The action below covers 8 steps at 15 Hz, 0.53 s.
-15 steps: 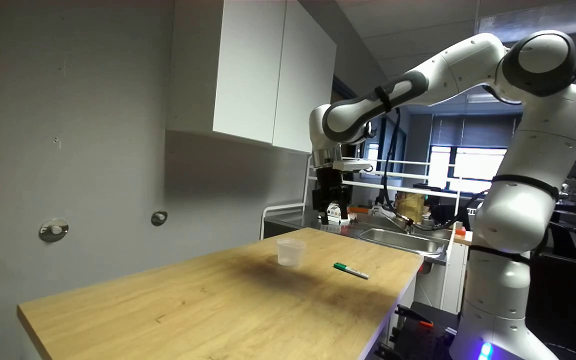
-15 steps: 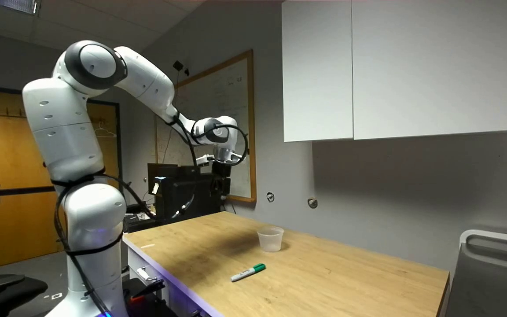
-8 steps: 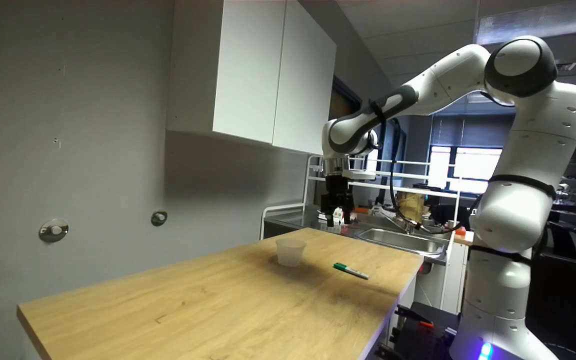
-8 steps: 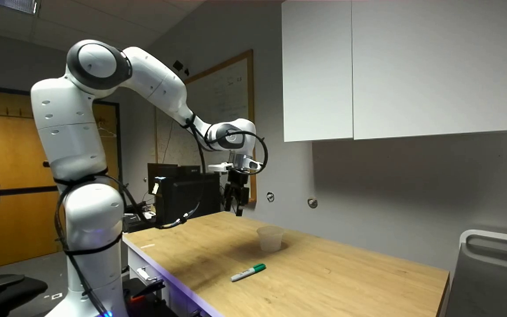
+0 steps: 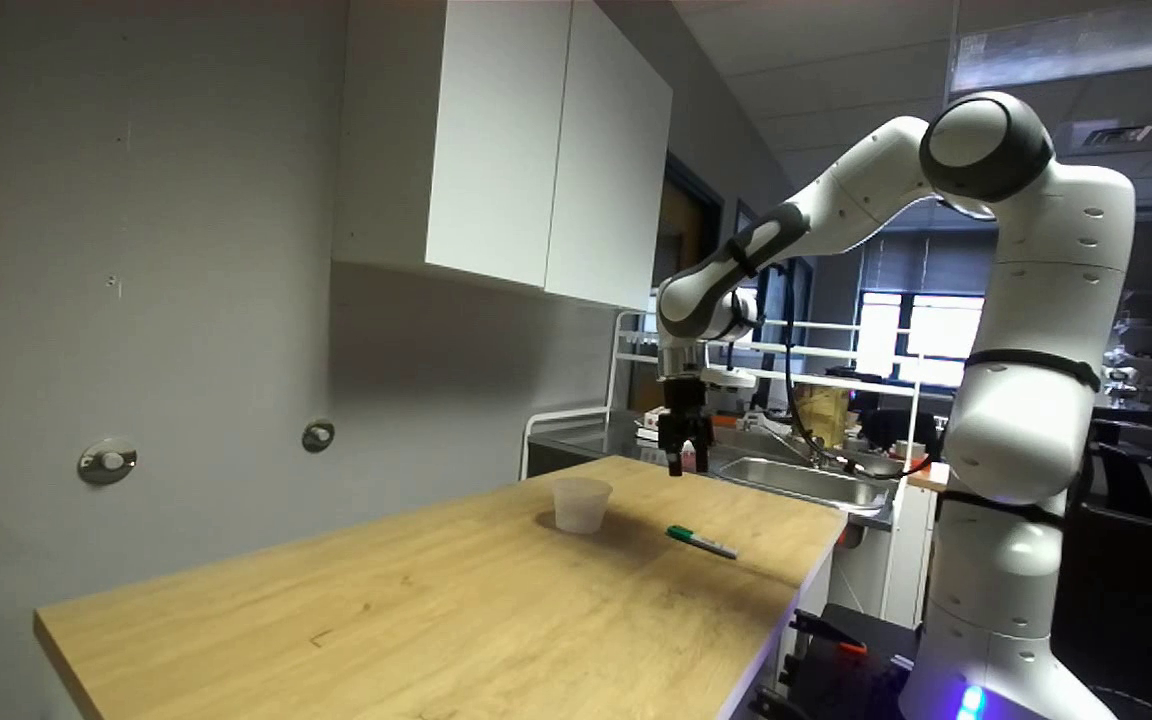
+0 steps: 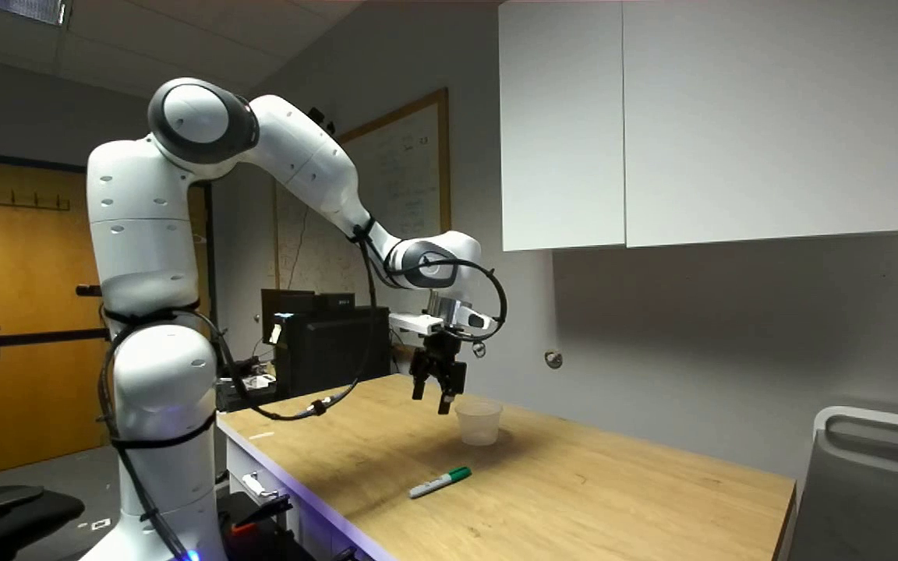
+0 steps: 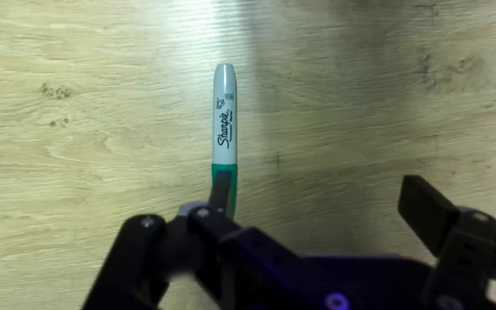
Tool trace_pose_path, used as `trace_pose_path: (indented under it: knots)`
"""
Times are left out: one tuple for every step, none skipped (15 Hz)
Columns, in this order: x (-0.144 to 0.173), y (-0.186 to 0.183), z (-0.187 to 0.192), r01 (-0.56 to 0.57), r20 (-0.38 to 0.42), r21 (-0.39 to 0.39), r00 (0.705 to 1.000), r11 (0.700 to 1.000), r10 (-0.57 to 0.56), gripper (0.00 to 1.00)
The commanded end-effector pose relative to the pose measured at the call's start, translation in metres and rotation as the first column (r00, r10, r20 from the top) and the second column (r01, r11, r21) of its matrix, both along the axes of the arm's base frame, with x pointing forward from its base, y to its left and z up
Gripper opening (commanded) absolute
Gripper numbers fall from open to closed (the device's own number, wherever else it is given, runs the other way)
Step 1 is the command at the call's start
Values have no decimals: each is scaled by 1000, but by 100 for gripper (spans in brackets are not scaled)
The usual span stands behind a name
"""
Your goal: Pick up the pen and put it in the cup
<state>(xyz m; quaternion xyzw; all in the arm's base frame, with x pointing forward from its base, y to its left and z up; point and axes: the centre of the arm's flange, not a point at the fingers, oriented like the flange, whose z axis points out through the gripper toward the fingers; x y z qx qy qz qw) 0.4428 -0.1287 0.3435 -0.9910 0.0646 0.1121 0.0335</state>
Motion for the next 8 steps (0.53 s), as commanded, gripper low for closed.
trace_pose_path:
  knots:
    - [14, -12, -27, -38, -13, 26, 999, 999, 38, 100]
    - [16, -14, -37, -44, -25, 27, 999, 999, 44, 100]
    - [18, -16, -45, -48, -32, 32, 998, 998, 49, 100]
    - [19, -17, -54, -51, -40, 38, 998, 998, 53, 100]
    - [20, -19, -61, -53, -46, 43, 997, 998, 55, 100]
    - [21, -22, -68, -55, -49, 48, 997, 997, 57, 100]
    - [22, -25, -74, -57, -52, 53, 997, 997, 60, 100]
    - [22, -27, -79, -58, -55, 57, 997, 997, 61, 100]
